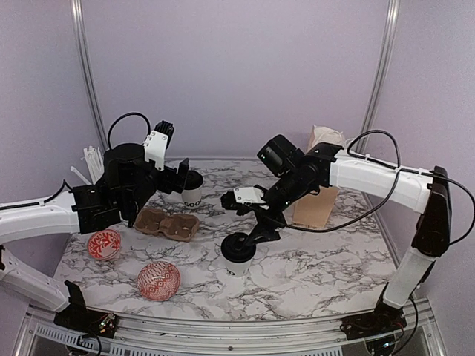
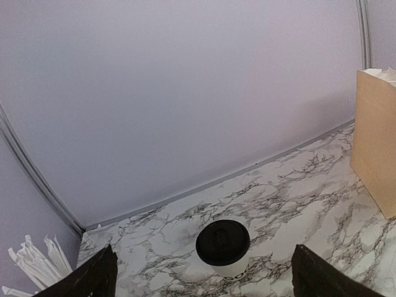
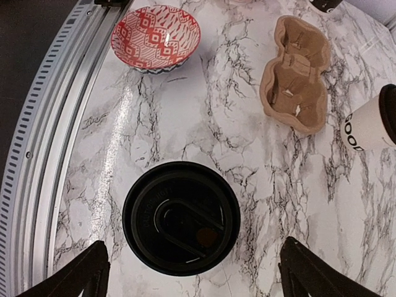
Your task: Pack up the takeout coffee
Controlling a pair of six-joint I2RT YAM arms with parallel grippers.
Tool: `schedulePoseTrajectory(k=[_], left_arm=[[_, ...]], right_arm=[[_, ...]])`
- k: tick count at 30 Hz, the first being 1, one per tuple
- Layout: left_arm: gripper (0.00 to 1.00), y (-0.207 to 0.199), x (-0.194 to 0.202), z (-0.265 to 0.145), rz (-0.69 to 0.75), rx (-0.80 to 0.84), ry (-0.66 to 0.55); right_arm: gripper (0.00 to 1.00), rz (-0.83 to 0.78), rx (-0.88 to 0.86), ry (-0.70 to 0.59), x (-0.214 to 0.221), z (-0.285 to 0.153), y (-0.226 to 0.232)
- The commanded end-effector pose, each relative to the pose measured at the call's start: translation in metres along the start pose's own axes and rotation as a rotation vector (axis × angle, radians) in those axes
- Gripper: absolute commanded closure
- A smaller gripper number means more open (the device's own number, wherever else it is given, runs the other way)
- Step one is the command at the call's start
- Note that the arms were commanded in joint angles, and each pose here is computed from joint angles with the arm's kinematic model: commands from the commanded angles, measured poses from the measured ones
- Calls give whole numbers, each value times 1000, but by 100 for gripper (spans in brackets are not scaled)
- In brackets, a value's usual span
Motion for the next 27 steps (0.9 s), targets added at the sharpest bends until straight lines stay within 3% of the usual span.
schedulePoseTrajectory(k=[1,3,7,16,27], left_arm=[[1,8,-7,3,-120,-82,-17],[1,8,-5,9,-87,-144,32],[1,2,-24,8,-50,-7,64],[1,5,-23,4,-38,24,40],[1,5,-22,3,-35,23,36]], right_arm=[[7,-45,7,67,0,9,5],[6,-39,13,79,1,13,2],[6,-25,13,101,1,23,-3],[7,9,-22,158,6,48,-6],[24,27,-23,176,3,52,-8]])
Point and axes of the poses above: each gripper's point midway between its finger pads, its own z axis out along the fingers, its own y axis along the line the jaws close on, x = y × z, the point moved 7 cm from there along -z, back along the fingers, and after that the axes turned 7 degrees about z, right-handed, at the moved point
